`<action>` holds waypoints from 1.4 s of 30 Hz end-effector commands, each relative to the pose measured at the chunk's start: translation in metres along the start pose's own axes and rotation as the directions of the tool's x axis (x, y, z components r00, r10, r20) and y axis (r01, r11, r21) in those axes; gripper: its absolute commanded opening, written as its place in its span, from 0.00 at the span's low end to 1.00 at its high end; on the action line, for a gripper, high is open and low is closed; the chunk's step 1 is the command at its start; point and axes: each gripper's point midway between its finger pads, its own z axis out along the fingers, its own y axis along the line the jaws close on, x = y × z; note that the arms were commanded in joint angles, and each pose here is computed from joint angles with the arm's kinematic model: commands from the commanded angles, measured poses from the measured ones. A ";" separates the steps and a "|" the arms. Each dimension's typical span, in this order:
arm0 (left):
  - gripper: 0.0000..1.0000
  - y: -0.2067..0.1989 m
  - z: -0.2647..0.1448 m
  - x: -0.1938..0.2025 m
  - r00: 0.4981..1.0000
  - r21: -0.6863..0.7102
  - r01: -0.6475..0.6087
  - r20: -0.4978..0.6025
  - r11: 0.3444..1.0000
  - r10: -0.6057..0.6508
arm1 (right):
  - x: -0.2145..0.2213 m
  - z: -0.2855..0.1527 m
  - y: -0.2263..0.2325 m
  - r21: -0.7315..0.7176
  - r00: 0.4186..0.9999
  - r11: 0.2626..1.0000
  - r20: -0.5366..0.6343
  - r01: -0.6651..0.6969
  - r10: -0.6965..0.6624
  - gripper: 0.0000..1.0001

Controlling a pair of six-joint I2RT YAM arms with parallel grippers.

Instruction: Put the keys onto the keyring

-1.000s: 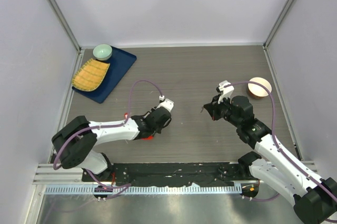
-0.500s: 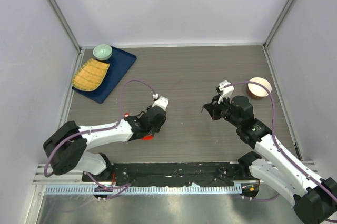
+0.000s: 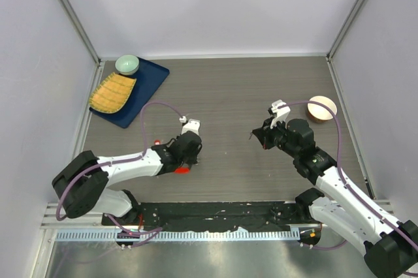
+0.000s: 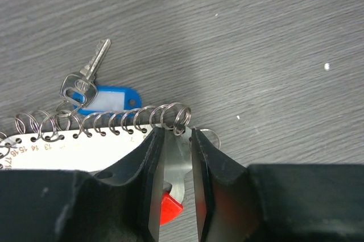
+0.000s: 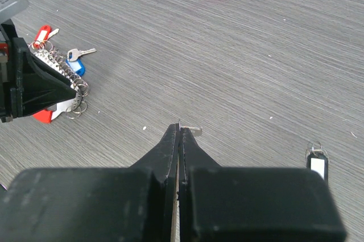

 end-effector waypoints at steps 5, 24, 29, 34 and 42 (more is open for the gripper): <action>0.27 0.000 0.014 0.006 0.994 0.025 0.104 -0.022 0.994 -0.104 | -0.012 0.003 0.004 -0.020 0.999 1.000 0.049 -0.005 0.006 0.01; 0.26 -0.007 0.009 -0.009 0.993 0.077 0.116 0.013 0.990 -0.117 | -0.011 0.003 0.004 -0.018 0.999 1.000 0.048 -0.005 0.006 0.01; 0.26 -0.009 0.011 -0.006 0.995 0.080 0.104 -0.004 0.991 -0.104 | -0.011 0.003 0.003 -0.016 0.999 1.000 0.045 -0.006 0.007 0.01; 0.27 -0.008 0.012 -0.006 0.995 0.077 0.098 0.000 0.992 -0.099 | -0.008 0.005 0.003 -0.014 1.000 1.000 0.025 -0.012 0.013 0.01; 0.27 -0.002 0.001 -0.017 0.994 0.079 0.082 0.063 0.993 -0.087 | 0.003 0.002 0.004 0.011 0.991 0.996 -0.100 -0.085 0.086 0.01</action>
